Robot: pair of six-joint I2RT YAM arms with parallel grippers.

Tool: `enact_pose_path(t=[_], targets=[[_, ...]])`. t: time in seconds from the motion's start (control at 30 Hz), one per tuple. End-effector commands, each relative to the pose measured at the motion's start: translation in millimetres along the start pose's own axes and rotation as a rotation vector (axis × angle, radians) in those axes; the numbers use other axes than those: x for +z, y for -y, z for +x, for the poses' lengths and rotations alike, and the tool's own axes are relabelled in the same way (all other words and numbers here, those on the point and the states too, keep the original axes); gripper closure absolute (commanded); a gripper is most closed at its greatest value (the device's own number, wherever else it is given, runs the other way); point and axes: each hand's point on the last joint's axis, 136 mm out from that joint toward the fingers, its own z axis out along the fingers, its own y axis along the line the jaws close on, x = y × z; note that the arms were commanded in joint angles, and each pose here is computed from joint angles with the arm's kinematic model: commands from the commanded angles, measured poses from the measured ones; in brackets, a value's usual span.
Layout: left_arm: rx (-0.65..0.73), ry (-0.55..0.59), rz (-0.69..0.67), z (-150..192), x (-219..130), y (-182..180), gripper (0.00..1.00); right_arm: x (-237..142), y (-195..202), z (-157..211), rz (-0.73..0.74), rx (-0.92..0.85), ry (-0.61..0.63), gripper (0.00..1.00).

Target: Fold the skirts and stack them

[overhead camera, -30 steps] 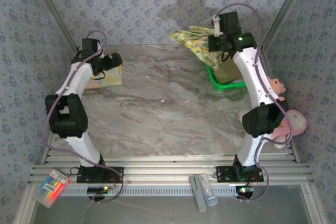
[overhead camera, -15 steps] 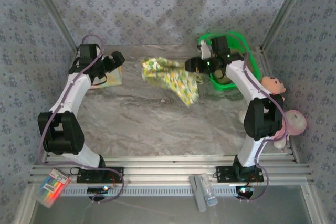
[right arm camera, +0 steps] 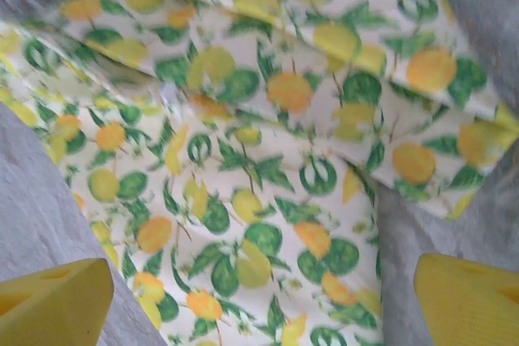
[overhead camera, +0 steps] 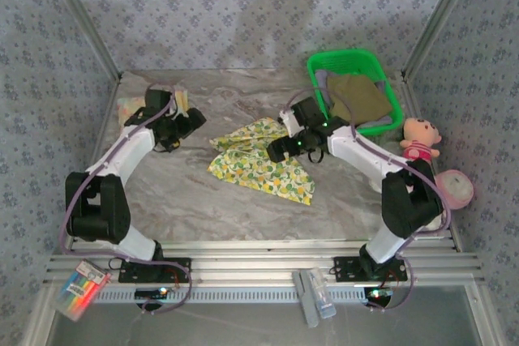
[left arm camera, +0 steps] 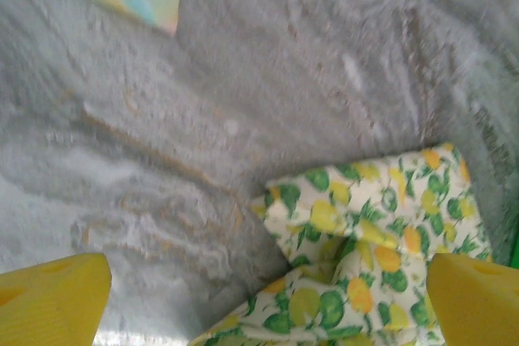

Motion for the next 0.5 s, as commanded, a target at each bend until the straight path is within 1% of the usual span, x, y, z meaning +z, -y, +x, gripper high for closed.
enact_pose_path(t=[0.0, 0.07, 0.1, 0.17, 0.23, 0.3, 0.4, 0.47], targets=[[-0.062, -0.024, -0.061, 24.3, -8.2, -12.1, 0.00, -4.5, 25.0, 55.2, 0.119, 0.132, -0.102, 0.03], [-0.059, -0.046, -0.062, 37.1, -5.4, -15.9, 0.00, -4.1, 19.9, 68.9, 0.092, 0.179, -0.070, 0.03], [-0.050, -0.060, -0.045, 42.7, -2.8, -14.5, 0.00, -2.2, 16.6, 79.2, 0.069, 0.246, -0.082, 0.03], [-0.016, -0.106, 0.019, 54.5, 2.9, -4.8, 0.00, 2.3, 15.3, 96.2, 0.046, 0.306, -0.129, 0.03], [0.073, -0.150, 0.072, 66.3, 7.8, 9.9, 0.00, 7.4, 15.5, 101.3, 0.032, 0.383, -0.130, 0.03], [0.192, -0.164, 0.048, 75.3, 12.0, 14.4, 0.00, 11.4, 17.9, 89.2, -0.010, 0.433, -0.070, 0.02], [0.370, -0.183, -0.002, 88.8, 17.7, 15.5, 0.00, 11.0, 30.2, 58.3, -0.086, 0.508, 0.040, 0.02], [0.438, -0.195, -0.024, 96.6, 20.9, 10.0, 0.00, 11.7, 41.0, 46.0, -0.093, 0.532, 0.077, 0.01]])
